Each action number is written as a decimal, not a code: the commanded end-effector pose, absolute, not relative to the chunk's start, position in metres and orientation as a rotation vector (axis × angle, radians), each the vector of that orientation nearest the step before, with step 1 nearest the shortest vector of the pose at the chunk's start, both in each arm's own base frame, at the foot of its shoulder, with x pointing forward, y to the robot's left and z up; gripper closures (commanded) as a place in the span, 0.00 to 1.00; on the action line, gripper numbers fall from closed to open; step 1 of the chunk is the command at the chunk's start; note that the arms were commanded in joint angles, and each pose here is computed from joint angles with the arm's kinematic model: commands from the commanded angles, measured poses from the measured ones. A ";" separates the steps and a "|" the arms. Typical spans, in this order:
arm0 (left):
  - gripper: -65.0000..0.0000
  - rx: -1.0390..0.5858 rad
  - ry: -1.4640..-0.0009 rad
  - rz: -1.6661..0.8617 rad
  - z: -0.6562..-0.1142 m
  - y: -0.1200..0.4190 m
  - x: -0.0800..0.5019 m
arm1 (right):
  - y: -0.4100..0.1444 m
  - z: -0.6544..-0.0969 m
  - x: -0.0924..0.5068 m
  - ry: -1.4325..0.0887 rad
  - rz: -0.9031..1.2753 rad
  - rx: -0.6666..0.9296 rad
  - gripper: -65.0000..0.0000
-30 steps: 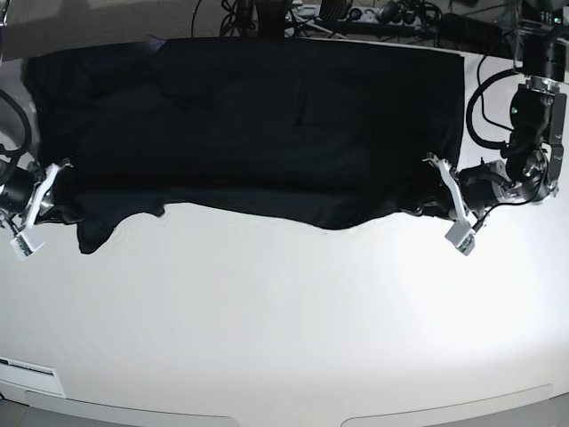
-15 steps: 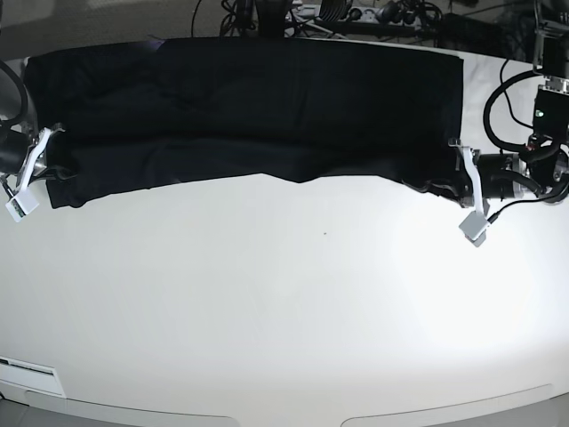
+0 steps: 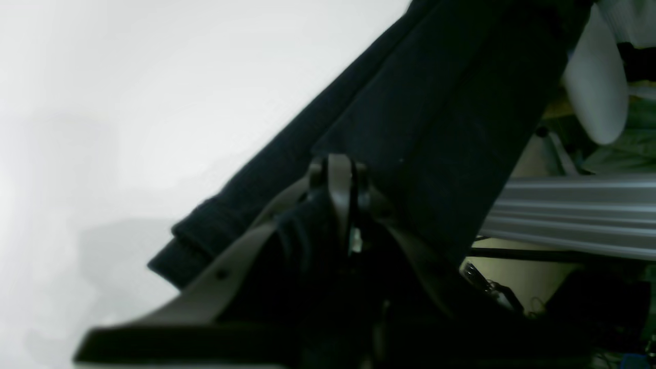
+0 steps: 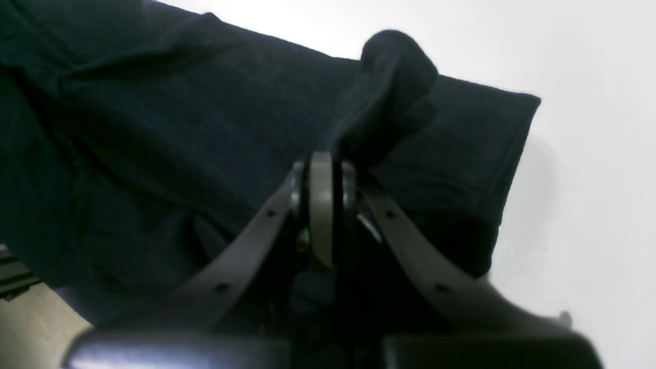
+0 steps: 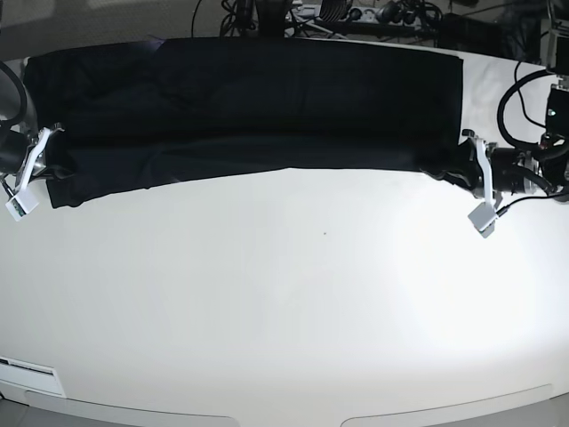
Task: Fold the T-shirt properly
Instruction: 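Lift the hem with both grippers and fold it onto the shoulder edge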
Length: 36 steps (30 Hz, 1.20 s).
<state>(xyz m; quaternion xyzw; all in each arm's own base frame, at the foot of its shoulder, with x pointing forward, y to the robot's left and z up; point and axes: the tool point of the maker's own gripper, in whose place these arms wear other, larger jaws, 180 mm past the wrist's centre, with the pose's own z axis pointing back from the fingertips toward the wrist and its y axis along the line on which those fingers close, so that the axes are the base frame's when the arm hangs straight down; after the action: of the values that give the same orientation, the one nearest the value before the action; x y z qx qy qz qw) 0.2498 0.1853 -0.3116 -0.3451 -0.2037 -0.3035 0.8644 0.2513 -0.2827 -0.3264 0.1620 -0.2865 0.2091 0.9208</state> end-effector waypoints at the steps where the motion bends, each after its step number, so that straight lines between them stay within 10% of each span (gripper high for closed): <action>1: 1.00 -0.718 -0.440 -0.654 -0.304 0.189 0.251 | -0.287 -0.311 0.261 -0.631 0.450 0.315 1.00; 20: 1.00 -0.717 -0.269 -0.572 -0.335 0.200 0.206 | -0.291 -0.318 0.252 -0.567 0.458 0.300 1.00; 26: 0.48 -0.724 -0.224 -0.528 -0.344 0.201 0.193 | -0.290 -0.318 0.252 -0.569 0.457 0.304 1.00; 36: 0.48 -0.734 -0.178 -0.450 -0.354 0.201 0.179 | -0.290 -0.318 0.252 -0.569 0.457 0.305 1.00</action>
<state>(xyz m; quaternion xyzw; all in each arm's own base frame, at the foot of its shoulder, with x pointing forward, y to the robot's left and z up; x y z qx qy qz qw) 0.1810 0.1923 -0.3545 -0.3721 -0.0964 -0.2103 0.8989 0.2431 -0.2855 -0.3323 0.1571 -0.2592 0.2136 0.9287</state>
